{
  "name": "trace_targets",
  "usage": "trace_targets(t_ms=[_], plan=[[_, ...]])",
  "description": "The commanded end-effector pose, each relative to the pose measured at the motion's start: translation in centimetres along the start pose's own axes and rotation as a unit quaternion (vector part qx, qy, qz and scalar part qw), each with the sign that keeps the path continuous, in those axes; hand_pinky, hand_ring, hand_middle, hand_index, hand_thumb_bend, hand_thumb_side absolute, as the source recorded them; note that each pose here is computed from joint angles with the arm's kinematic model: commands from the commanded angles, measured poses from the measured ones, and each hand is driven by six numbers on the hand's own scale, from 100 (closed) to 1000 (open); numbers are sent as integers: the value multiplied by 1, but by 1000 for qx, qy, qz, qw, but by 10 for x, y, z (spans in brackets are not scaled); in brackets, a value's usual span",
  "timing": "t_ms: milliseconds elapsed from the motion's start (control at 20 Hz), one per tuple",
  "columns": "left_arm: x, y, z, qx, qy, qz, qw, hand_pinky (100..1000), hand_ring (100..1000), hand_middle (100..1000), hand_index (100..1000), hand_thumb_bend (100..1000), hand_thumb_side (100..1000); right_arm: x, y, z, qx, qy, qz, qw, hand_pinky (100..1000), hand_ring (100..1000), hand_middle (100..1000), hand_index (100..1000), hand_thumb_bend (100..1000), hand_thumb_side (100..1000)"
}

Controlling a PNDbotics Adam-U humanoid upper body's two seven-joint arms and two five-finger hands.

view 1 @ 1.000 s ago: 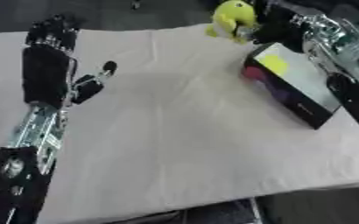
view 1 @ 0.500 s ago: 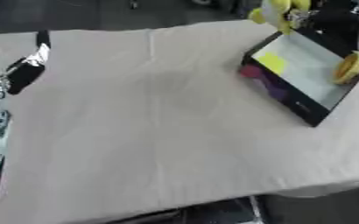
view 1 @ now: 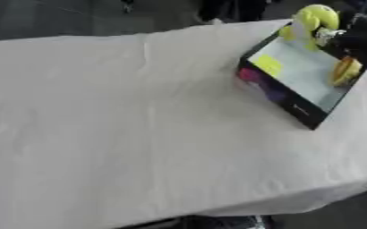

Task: Pick up the objects with one hand, pass them to the other hand, and then place them into the box on the other side of the table.

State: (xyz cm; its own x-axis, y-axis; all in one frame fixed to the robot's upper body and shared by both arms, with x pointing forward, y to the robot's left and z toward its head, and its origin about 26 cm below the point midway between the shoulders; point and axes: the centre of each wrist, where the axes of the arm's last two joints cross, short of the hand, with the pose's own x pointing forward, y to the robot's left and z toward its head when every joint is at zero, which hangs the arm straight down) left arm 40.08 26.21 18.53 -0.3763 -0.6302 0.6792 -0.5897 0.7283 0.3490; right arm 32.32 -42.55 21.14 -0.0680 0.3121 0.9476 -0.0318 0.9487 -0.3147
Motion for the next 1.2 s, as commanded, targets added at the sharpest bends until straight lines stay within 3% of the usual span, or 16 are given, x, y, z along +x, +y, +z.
trace_targets(t_ms=[50,550,750,800,850,950,1150,1200], plan=[[7,15,-10,20,-5,20,1000,747,675,731,794,331,562,3,-22,2,-16,-7,28,999,1000,955,621,697,100,170],[17,24,-11,45,-12,47,998,746,672,728,791,332,576,-25,-44,7,-56,4,52,997,1000,964,654,721,100,101],[17,26,-10,50,-14,48,998,746,672,728,791,334,576,-31,-49,9,-82,-1,89,993,1000,1000,789,837,100,100],[16,27,-10,50,-13,47,998,746,673,728,791,334,575,-31,-50,10,-91,-5,102,991,1000,1000,860,905,100,100],[15,27,-10,51,-12,46,998,746,673,728,791,334,575,-31,-51,11,-101,-8,117,988,1000,1000,877,922,100,100],[15,28,-10,53,-11,45,998,746,672,729,791,337,570,-32,-54,13,-122,-14,146,982,1000,1000,993,1000,100,100],[13,29,-10,57,-9,41,998,746,672,729,791,339,567,-35,-57,16,-155,-20,201,967,1000,1000,1000,1000,100,100],[13,29,-9,57,-8,40,998,746,672,729,791,340,567,-36,-58,16,-161,-22,214,963,1000,1000,1000,1000,100,162]])
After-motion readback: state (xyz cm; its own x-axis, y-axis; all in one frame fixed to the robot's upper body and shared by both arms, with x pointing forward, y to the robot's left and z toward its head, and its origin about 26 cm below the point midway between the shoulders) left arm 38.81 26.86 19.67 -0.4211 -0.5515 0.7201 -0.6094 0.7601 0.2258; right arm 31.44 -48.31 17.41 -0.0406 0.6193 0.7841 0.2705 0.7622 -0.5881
